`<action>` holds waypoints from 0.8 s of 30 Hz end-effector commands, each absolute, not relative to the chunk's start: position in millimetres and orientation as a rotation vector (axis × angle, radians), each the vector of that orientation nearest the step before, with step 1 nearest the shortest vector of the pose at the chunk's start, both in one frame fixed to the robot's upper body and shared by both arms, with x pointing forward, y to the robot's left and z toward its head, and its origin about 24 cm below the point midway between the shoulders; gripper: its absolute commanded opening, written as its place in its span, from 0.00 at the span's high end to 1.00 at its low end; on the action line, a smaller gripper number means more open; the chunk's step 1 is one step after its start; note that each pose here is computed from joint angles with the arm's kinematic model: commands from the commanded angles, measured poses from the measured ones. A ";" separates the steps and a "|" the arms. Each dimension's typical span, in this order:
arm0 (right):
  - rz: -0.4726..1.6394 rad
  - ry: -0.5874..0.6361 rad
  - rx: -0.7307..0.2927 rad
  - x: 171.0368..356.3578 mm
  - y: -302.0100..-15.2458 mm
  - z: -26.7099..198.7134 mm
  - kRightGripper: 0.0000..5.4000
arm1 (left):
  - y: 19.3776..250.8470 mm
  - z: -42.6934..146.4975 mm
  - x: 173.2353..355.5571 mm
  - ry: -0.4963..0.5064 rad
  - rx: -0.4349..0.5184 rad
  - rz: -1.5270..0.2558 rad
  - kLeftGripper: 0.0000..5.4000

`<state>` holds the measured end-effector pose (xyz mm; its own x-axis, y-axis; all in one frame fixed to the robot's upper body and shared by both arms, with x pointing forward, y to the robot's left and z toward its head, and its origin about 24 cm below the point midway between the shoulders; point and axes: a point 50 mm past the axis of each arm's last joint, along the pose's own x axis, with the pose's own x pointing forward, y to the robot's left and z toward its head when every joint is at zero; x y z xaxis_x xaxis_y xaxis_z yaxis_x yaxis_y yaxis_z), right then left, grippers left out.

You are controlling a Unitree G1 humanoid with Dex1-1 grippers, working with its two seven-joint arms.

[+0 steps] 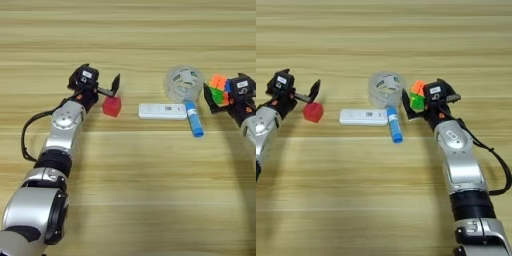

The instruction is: Move the objects on the table

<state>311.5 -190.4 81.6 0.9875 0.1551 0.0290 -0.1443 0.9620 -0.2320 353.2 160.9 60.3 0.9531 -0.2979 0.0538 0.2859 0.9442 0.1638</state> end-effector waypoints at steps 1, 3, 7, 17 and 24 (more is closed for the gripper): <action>0.152 -0.065 -0.226 315.3 -188.3 85.1 0.00 | 157.0 59.1 350.2 -0.101 0.118 -0.291 0.00; 0.149 -0.066 -0.223 315.7 -188.6 85.1 0.00 | 156.0 60.9 349.4 -0.124 0.100 -0.280 0.00; 0.145 -0.067 -0.220 316.4 -189.4 84.8 0.00 | 155.2 57.9 346.3 -0.116 0.104 -0.295 0.00; 0.141 -0.068 -0.218 316.6 -190.4 85.3 0.00 | 157.8 36.9 326.1 -0.031 0.141 -0.364 0.00; 0.140 -0.068 -0.217 317.3 -190.4 85.1 0.00 | 157.1 26.2 317.5 0.020 0.142 -0.384 0.00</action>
<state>313.6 -191.5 80.0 0.9885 0.1481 0.0319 -0.1371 0.9641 -0.2272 319.2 156.3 29.0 0.9306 -0.3657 -0.0178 0.3650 0.9230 0.1219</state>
